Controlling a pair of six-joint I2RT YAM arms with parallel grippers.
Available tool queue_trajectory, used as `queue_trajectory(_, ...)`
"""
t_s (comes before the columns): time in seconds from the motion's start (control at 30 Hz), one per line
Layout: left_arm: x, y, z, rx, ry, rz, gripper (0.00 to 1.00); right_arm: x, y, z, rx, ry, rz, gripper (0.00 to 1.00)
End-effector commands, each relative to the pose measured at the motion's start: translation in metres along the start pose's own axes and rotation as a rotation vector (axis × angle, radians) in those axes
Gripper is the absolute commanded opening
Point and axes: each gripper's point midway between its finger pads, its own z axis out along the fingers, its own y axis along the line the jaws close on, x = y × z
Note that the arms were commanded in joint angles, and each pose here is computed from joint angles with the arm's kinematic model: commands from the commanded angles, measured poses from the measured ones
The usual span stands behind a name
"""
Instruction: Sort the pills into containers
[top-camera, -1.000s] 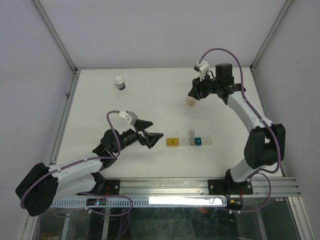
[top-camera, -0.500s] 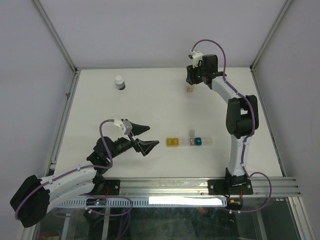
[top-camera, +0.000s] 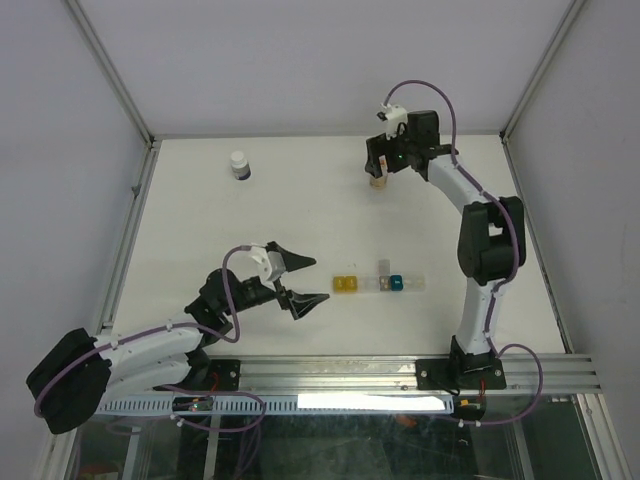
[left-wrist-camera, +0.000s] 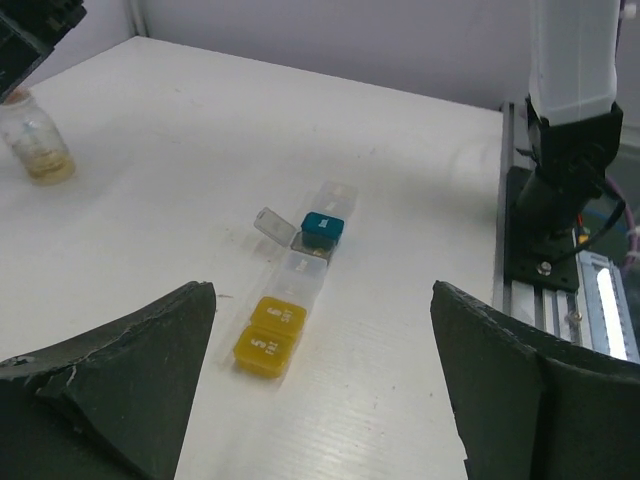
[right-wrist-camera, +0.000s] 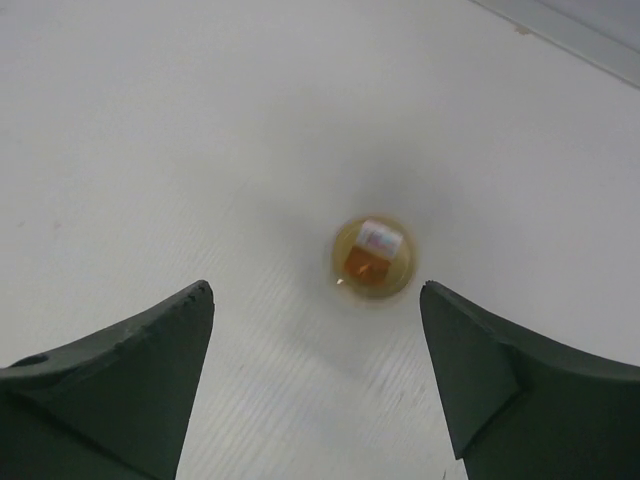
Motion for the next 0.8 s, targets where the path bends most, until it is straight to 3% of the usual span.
queue_trajectory(0.0, -0.021, -0.026, 0.023, 0.137, -0.022, 0.229, 0.90, -0.064, 0.051, -0.106, -0.190, -0.177, -0.093, 0.87)
queue_trajectory(0.17, 0.011, -0.034, 0.039, 0.204, 0.112, 0.391, 0.93, -0.018, 0.122, -0.190, -0.485, -0.187, -0.102, 0.88)
queue_trajectory(0.3, 0.029, -0.027, 0.048, 0.212, 0.177, 0.430, 0.97, 0.029, 0.150, -0.225, -0.533, -0.176, -0.099, 0.86)
queue_trajectory(0.47, 0.055, -0.012, 0.065, 0.182, 0.270, 0.375, 0.98, 0.071, 0.139, -0.215, -0.481, -0.127, -0.063, 0.78)
queue_trajectory(0.63, 0.085, -0.002, 0.084, 0.183, 0.353, 0.348, 0.97, 0.099, 0.118, -0.186, -0.460, 0.055, 0.007, 0.58)
queue_trajectory(0.77, 0.096, 0.005, 0.093, 0.190, 0.379, 0.361, 0.96, 0.118, 0.103, -0.171, -0.439, 0.143, 0.053, 0.50)
